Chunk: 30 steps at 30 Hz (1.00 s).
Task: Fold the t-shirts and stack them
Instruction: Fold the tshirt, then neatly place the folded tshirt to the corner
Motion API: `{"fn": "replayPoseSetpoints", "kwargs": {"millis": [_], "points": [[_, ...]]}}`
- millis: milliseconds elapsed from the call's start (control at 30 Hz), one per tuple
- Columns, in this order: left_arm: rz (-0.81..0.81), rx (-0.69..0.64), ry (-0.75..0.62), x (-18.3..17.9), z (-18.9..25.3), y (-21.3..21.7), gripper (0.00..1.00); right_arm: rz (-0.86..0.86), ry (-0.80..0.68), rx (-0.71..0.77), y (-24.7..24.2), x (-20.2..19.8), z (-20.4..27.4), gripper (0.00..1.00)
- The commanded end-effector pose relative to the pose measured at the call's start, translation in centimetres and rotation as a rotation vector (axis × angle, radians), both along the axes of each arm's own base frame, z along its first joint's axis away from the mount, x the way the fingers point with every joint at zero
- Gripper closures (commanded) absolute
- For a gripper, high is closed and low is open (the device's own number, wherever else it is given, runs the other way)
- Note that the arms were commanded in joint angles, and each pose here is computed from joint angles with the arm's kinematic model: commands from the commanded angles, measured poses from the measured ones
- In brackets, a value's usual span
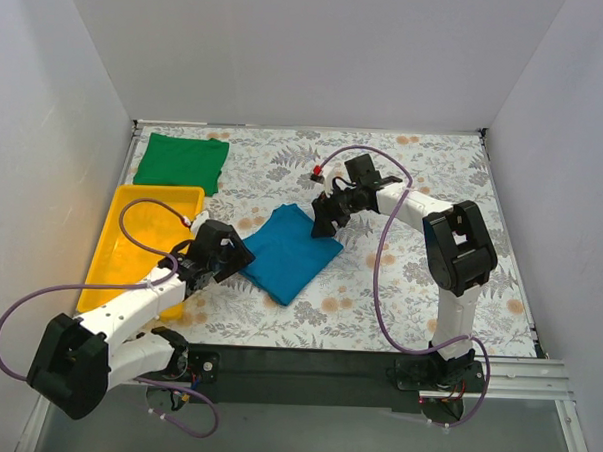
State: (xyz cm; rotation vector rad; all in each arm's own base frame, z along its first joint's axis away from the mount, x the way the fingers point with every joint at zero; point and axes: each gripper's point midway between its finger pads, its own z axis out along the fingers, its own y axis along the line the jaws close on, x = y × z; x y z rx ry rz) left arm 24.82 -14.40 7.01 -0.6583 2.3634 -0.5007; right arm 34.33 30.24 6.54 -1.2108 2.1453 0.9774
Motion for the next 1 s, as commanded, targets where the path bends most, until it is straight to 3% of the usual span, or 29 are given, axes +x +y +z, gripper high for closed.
{"fn": "replayPoseSetpoints", "kwargs": {"millis": [0, 333, 600, 800, 900, 967], "points": [[0.110, -0.033, -0.005, 0.7, -0.3, 1.2, 0.42, 0.004, -0.006, 0.038, 0.3, 0.1, 0.9, 0.27], [0.136, -0.083, -0.008, 2.3, -1.5, 1.6, 0.42, 0.000, -0.005, 0.036, 0.1, 0.1, 0.7, 0.27], [0.184, -0.072, -0.065, 3.1, -0.7, 2.8, 0.58, -0.005, 0.001, 0.031, -0.2, 0.1, 0.3, 0.27], [0.259, -0.057, -0.055, 3.0, -1.5, 4.4, 0.64, -0.019, -0.001, 0.015, -0.6, 0.3, -0.1, 0.27], [0.278, -0.047, -0.053, 2.8, -1.5, 4.9, 0.64, -0.029, -0.001, 0.011, -1.1, 0.5, -0.2, 0.27], [0.290, -0.034, -0.043, 2.5, -1.6, 5.3, 0.59, -0.034, -0.001, 0.010, -1.3, 0.6, -0.3, 0.27]]}}
